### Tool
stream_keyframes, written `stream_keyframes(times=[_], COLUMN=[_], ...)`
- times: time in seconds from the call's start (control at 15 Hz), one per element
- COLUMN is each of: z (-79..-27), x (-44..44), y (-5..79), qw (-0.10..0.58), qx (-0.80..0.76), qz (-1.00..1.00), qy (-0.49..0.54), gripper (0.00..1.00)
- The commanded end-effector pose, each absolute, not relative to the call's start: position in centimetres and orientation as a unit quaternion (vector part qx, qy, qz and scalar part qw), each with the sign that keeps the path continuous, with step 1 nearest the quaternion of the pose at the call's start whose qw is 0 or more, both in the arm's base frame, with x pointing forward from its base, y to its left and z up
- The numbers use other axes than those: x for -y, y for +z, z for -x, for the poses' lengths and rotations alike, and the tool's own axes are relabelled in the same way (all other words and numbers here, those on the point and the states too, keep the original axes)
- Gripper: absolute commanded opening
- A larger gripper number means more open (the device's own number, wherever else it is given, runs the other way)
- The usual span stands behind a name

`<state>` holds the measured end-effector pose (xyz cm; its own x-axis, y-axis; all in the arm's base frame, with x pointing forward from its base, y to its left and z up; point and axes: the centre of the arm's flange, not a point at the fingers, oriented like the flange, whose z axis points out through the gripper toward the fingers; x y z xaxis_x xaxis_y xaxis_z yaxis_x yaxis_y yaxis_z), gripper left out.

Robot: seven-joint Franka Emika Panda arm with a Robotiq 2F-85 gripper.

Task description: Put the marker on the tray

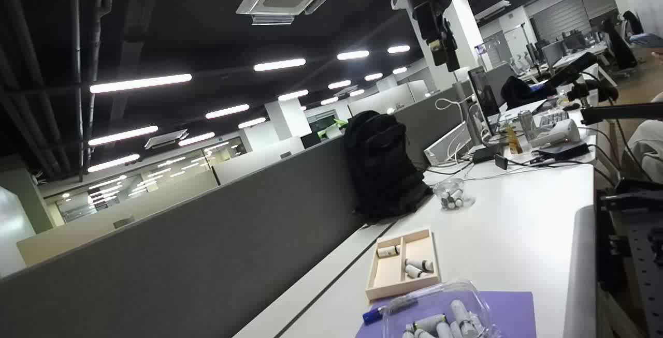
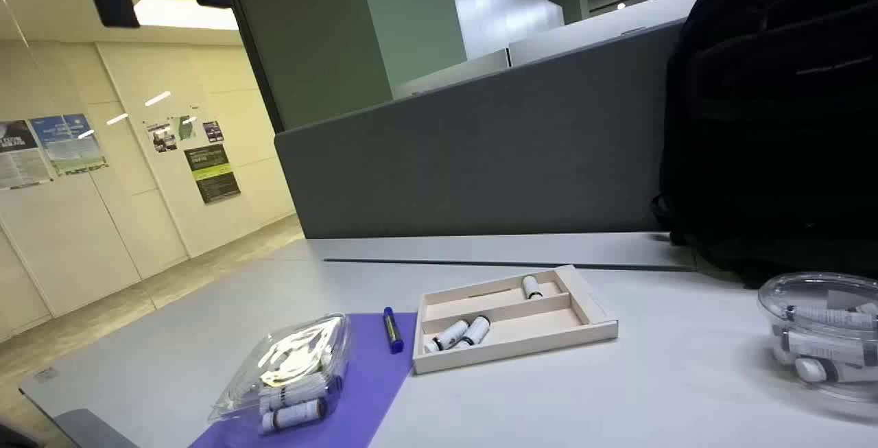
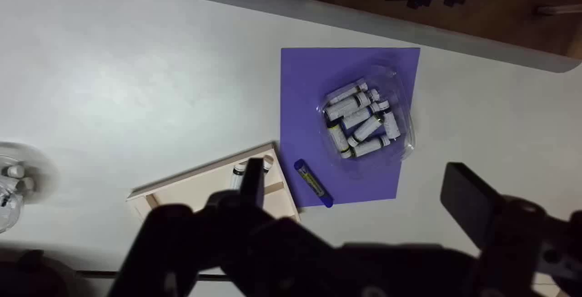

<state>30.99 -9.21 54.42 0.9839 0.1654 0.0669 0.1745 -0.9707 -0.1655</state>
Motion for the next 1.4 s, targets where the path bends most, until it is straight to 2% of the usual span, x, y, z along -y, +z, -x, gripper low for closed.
stream_keyframes(times=[0.0,0.8,1.33], z=[-31.0,-31.0,-39.6], x=[9.2,9.2,8.2], y=[54.4,54.6,48.3], qw=[0.085,0.085,0.026], qx=[0.086,0.086,0.15], qz=[0.992,0.992,0.987], qy=[-0.027,-0.03,-0.056], gripper=[1.0,1.0,1.0])
